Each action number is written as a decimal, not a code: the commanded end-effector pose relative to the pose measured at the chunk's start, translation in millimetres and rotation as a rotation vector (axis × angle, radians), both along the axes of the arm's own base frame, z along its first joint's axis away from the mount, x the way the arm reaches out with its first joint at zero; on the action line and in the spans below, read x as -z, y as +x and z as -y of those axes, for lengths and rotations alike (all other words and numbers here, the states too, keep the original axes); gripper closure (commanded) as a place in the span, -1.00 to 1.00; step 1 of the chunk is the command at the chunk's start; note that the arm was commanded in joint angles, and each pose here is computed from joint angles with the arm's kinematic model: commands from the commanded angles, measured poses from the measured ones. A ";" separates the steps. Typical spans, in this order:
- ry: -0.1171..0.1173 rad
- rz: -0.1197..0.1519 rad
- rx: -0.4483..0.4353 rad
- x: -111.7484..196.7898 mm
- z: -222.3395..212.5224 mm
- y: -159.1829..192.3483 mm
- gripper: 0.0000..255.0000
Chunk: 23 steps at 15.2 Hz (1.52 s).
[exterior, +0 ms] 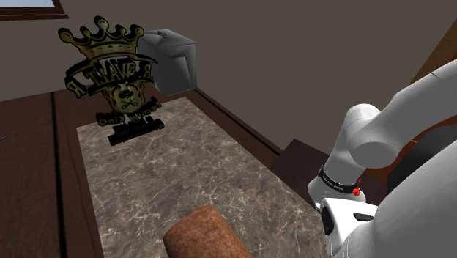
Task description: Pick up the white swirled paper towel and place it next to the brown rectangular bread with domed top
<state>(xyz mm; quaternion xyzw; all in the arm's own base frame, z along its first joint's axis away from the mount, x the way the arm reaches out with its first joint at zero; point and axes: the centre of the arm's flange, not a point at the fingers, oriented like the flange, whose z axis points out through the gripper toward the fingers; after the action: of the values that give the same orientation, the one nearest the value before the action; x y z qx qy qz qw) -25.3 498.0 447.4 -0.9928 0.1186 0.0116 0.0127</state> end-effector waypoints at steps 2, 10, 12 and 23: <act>0.000 0.000 0.000 15.5 0.4 0.7 1.00; 0.000 0.000 0.000 20.0 0.4 0.7 1.00; 0.000 0.000 0.000 20.0 0.4 0.7 -1.00; 0.000 0.000 0.000 -30.0 1.8 1.7 -1.00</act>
<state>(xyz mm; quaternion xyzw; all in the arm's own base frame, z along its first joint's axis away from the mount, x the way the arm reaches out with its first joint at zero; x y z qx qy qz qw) -23.5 495.7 474.7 -0.9928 0.1185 0.0115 0.0132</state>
